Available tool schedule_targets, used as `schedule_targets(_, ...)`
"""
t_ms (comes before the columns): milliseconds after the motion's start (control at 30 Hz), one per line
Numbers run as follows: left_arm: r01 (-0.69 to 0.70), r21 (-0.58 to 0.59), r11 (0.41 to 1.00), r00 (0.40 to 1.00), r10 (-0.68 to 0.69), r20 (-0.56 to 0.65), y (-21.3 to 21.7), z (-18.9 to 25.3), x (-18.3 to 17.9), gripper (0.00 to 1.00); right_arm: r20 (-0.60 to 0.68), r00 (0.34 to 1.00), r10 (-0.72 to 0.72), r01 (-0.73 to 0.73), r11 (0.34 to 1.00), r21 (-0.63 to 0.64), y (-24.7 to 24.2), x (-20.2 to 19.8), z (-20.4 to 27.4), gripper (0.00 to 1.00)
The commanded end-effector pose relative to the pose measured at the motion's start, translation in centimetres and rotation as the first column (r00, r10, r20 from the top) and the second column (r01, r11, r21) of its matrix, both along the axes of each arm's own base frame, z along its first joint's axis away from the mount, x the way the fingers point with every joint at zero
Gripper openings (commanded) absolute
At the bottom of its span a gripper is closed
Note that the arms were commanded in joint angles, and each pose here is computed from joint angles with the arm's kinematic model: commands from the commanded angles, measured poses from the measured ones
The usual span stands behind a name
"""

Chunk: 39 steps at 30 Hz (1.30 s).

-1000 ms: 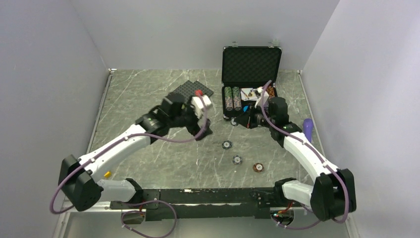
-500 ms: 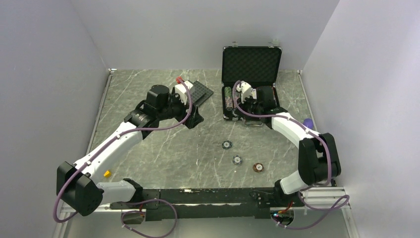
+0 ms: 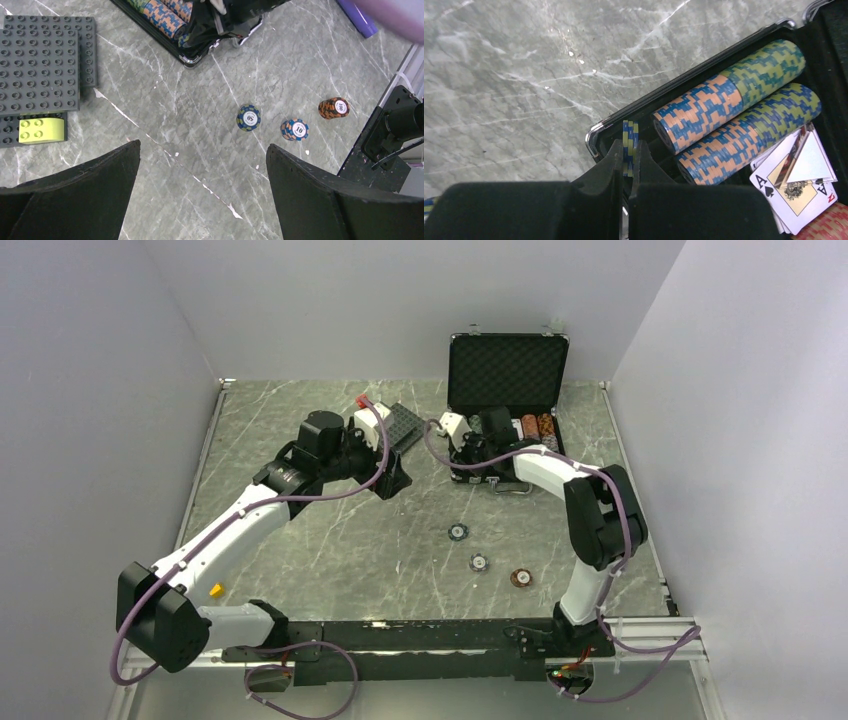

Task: Pack up texas hold em set
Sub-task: Place the poker chip in the chip case.

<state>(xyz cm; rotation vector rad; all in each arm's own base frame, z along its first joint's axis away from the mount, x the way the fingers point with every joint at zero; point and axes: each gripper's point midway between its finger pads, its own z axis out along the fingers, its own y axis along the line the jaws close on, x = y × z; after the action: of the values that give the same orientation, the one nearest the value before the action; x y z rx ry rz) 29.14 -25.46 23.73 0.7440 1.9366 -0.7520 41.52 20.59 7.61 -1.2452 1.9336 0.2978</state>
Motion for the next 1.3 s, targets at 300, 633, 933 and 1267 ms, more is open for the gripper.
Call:
schedule_targets(300, -0.01, -0.033, 0.999, 1.0, 0.01, 0.014, 0.1, 1.1, 0.3, 0.99, 0.167, 0.985, 0.037, -0.007, 0.985, -0.175, 0.3, 3.2, 0.0, 0.0)
schedule_targets(633, -0.011, -0.033, 0.999, 1.0, 0.011, 0.009, 0.1, 0.9, 0.5, 0.99, 0.219, 0.975, 0.028, 0.021, 0.976, -0.217, 0.7, 3.5, -0.1, 0.15)
schedule_targets(933, -0.008, -0.035, 0.999, 1.0, 0.008, -0.004, 0.0, 0.7, 0.6, 0.99, 0.231, 0.973, 0.016, 0.035, 0.976, -0.217, 0.5, 3.0, 0.8, 0.4)
schedule_targets(1267, -0.009, -0.035, 0.999, 1.0, 0.009, -0.014, 0.0, 0.4, 0.6, 0.99, 0.26, 0.965, -0.026, 0.09, 0.967, -0.237, -0.3, 2.7, 1.5, 0.45)
